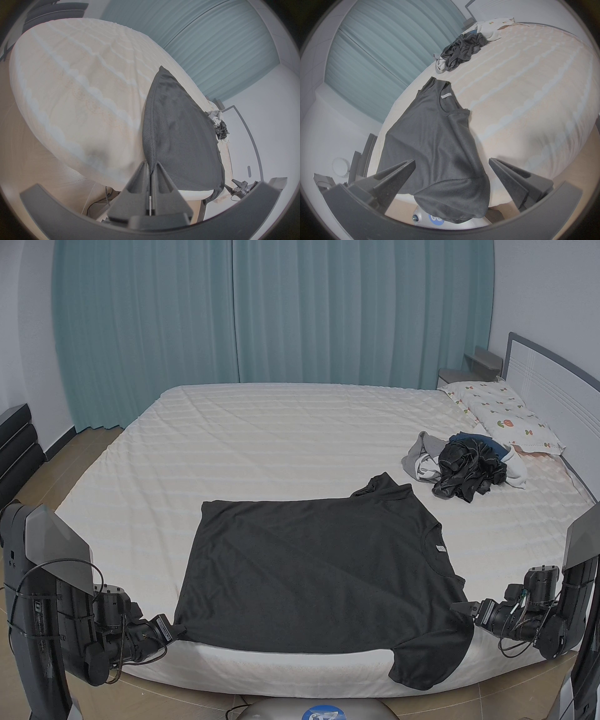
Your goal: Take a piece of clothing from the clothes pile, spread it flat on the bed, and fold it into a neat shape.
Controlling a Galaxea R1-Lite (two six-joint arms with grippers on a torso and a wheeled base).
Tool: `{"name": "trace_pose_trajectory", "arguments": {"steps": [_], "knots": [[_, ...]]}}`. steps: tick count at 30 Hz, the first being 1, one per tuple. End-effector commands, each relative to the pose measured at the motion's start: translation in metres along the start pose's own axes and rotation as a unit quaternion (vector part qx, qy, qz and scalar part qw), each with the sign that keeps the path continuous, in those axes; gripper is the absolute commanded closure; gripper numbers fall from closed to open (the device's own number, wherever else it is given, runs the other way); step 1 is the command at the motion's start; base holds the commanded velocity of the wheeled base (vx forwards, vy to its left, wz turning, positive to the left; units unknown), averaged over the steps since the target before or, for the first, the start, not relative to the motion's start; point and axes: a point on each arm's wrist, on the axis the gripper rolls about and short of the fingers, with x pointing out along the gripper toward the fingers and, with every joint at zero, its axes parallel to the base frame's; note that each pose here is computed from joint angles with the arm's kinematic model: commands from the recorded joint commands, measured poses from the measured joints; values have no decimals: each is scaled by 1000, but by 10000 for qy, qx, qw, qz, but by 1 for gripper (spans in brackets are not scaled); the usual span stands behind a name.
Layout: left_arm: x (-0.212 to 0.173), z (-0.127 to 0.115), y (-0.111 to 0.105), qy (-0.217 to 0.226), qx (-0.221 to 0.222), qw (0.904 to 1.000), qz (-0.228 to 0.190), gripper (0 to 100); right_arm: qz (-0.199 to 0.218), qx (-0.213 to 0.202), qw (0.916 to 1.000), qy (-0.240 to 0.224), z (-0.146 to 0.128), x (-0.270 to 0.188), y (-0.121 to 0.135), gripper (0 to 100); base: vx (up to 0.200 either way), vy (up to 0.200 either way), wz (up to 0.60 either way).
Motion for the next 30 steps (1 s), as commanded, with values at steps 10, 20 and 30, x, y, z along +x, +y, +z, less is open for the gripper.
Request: {"name": "trace_pose_trajectory", "arguments": {"steps": [10, 20, 30], "knots": [[0, 1, -1, -53, 8, 10000, -49, 100, -134, 22, 9998, 156, -4, 23, -14, 100, 0, 0, 0], [-1, 2, -1, -78, 8, 10000, -43, 100, 113, -135, 9987, -473, 25, 20, -5, 100, 0, 0, 0], [-1, 4, -3, -148, -278, 9995, -89, 100, 257, -214, 9971, -687, 40, 43, -8, 100, 0, 0, 0]]}}
